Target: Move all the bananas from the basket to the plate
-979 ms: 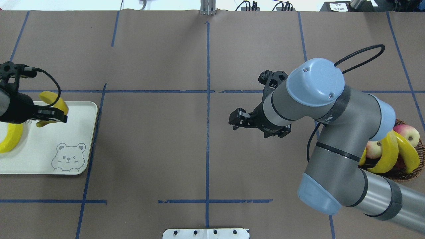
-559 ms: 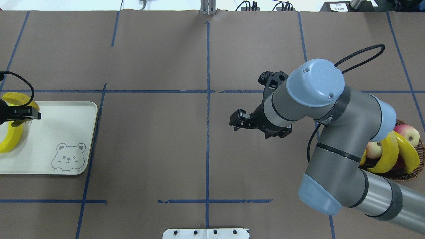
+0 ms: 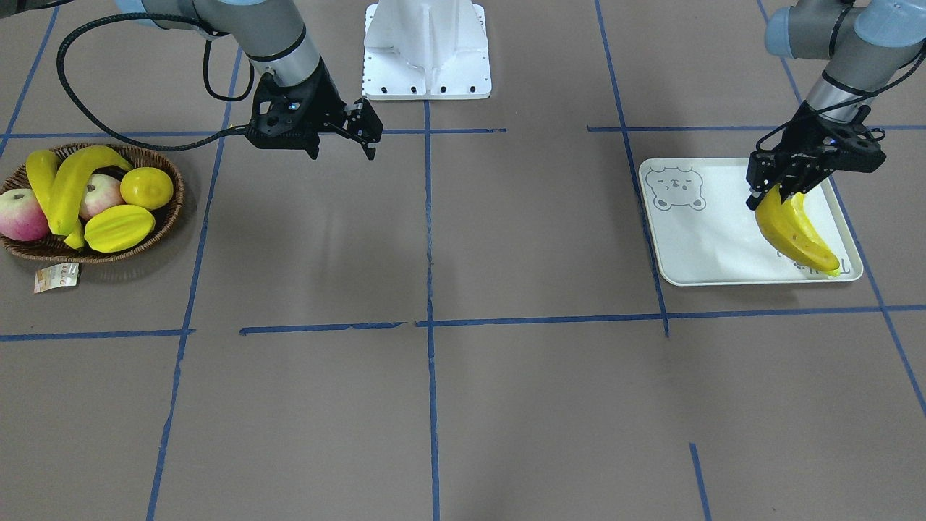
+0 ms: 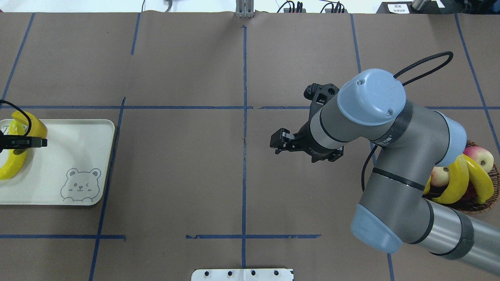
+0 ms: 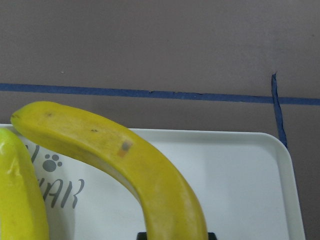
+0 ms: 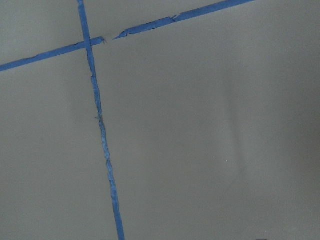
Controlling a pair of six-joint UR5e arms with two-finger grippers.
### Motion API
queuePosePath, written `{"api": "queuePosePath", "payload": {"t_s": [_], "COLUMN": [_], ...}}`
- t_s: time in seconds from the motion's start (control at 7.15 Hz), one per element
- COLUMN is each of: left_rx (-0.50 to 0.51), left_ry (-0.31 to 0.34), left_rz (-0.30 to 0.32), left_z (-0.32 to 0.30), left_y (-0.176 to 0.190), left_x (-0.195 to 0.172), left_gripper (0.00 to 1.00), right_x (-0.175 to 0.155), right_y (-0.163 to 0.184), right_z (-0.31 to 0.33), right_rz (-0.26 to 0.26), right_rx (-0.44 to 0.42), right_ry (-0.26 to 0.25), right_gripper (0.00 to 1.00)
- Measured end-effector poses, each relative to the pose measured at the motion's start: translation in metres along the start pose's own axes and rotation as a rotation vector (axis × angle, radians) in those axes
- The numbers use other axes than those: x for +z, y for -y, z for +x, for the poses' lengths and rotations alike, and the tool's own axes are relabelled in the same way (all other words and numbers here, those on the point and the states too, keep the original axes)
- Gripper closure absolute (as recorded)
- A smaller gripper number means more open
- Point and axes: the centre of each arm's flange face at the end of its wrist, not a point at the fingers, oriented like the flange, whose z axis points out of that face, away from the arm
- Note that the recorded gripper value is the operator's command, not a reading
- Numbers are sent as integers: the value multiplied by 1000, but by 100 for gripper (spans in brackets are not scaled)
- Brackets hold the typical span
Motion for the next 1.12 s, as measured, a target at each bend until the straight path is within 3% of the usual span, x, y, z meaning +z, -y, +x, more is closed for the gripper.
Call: {"api": "queuePosePath", "payload": {"t_s": [0.28, 0.42, 0.56, 0.7, 0.84, 0.98, 1.12], "left_rx": [59, 103, 124, 130, 142, 157, 162], "left_ry": [-22, -31, -35, -33, -33, -52, -79], "left_rz": [-7, -18, -35, -54, -74, -106, -137], "left_z": [-12, -12, -14, -21, -29, -33, -32], "left_y": [-14, -21, -26, -31, -36, -42, -45], "left_x": [12, 17, 22, 27, 33, 35, 33], "left_gripper": [96, 88, 76, 54, 21, 0, 0], "right_x": [-1, -1, -2, -2, -2, -3, -4], "right_y": [-1, -1, -2, -2, -2, -3, -4], "right_z": [0, 0, -1, -1, -1, -1, -1], "right_rz": [0, 0, -1, -1, -1, -1, 0], "right_rx": [0, -1, -1, -2, -2, -4, -5], "right_ry": [2, 3, 4, 3, 4, 6, 8], "right_gripper": [0, 0, 0, 0, 0, 0, 0]}}
